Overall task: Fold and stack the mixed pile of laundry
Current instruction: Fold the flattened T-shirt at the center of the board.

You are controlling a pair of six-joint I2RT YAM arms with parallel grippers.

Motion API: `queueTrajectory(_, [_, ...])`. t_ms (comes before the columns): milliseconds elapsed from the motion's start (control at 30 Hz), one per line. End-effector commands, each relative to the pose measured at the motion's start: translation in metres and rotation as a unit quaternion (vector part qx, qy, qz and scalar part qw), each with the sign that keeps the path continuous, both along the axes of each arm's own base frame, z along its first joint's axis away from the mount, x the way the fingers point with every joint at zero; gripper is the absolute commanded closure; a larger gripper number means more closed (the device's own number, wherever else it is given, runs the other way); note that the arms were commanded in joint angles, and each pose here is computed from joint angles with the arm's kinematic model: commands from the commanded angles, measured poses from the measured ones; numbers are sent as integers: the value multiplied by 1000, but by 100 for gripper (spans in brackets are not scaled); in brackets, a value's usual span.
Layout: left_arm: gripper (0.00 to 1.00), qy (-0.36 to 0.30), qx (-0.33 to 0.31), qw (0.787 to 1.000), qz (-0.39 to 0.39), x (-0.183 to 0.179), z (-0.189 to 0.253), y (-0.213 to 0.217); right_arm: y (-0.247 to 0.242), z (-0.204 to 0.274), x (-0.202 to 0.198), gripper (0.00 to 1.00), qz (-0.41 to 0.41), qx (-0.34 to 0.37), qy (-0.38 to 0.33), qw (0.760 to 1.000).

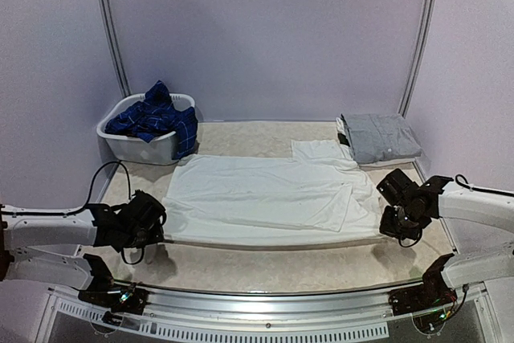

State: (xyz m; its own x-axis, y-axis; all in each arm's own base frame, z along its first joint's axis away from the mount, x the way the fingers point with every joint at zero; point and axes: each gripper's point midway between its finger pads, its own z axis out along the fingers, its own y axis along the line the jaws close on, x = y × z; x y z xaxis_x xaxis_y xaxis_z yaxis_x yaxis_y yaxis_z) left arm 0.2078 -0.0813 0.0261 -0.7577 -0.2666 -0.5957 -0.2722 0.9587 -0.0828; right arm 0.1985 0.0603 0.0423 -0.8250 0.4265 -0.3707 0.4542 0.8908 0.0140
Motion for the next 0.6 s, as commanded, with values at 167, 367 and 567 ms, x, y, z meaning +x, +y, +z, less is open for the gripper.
queueTrajectory(167, [94,19,9,1000,23,-11,-10,15,-27,-8,-10,58,-65,-54,12,996])
queueTrajectory(367, [62,6,-2,1000,17,-8,-2,11,-31,6,-3,21,-66,-67,-8,996])
queueTrajectory(567, [11,-40,-16,999,10,-2,25,11,-38,48,7,8,-56,-88,-50,993])
